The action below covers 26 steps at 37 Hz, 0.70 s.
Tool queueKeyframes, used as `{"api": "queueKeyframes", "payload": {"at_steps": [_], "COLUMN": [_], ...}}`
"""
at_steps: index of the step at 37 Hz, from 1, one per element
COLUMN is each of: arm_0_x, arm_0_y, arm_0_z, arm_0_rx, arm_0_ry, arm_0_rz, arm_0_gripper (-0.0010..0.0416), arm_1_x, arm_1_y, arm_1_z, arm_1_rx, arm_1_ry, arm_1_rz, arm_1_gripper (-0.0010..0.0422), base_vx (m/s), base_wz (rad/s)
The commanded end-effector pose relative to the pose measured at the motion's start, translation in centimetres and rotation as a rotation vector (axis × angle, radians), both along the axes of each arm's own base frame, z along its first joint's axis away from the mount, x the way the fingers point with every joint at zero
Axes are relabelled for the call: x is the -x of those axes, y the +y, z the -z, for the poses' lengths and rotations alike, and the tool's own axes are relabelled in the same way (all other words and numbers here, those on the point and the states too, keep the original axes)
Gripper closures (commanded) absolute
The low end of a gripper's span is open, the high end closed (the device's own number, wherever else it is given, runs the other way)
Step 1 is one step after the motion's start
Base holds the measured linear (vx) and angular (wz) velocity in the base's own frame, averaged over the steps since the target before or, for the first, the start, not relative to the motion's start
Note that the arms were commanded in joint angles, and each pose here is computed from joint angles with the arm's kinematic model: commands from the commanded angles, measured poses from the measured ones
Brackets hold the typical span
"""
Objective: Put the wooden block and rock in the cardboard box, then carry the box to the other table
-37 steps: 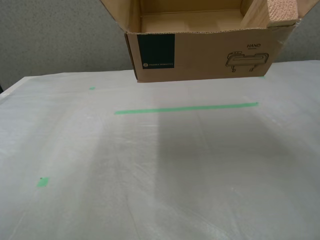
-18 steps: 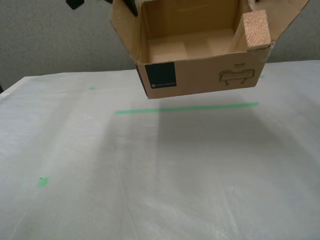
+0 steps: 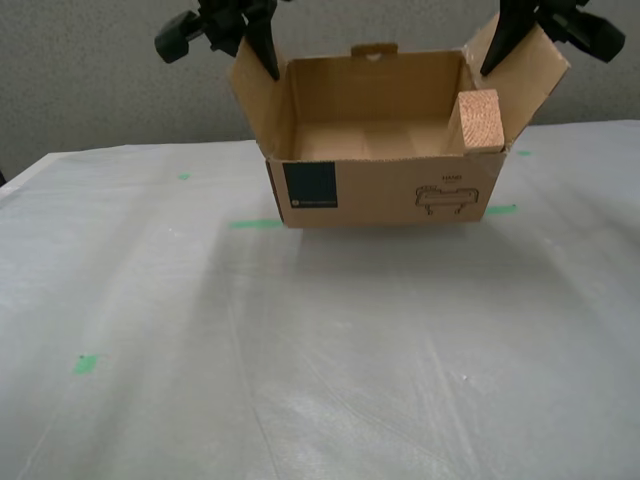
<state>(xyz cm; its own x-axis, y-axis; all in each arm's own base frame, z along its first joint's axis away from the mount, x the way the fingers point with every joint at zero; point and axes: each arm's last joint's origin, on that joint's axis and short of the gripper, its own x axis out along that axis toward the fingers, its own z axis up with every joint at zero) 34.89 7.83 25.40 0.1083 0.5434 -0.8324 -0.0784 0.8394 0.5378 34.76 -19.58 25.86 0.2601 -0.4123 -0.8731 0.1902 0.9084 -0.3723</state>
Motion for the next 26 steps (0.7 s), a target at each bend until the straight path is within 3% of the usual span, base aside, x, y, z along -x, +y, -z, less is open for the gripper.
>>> {"api": "queueKeyframes", "payload": {"at_steps": [1,15,26], "arm_0_x": [-1.0,-4.6,-4.9], "arm_0_y": [0.1,0.4,0.5], "arm_0_z": [0.3,1.8,2.0], "arm_0_rx": [-0.007,0.009,0.009], "arm_0_ry": [0.006,0.070,0.073], "arm_0_rz": [0.003,0.012,0.012], "arm_0_gripper": [0.0406,0.0406,0.0406], "arm_1_x": [-0.4,-1.1,-1.4], "arm_1_y": [-0.1,0.0,0.2], "arm_1_z": [1.1,1.6,1.6], "arm_1_rx": [-0.009,-0.006,-0.036], "arm_1_ry": [0.026,0.008,-0.029], "arm_1_rz": [0.005,-0.009,-0.040], "arm_1_gripper": [0.0413,0.0412,0.0412], "base_vx": [0.000,-0.026,-0.048], "base_wz": [0.000,0.001,0.001]}}
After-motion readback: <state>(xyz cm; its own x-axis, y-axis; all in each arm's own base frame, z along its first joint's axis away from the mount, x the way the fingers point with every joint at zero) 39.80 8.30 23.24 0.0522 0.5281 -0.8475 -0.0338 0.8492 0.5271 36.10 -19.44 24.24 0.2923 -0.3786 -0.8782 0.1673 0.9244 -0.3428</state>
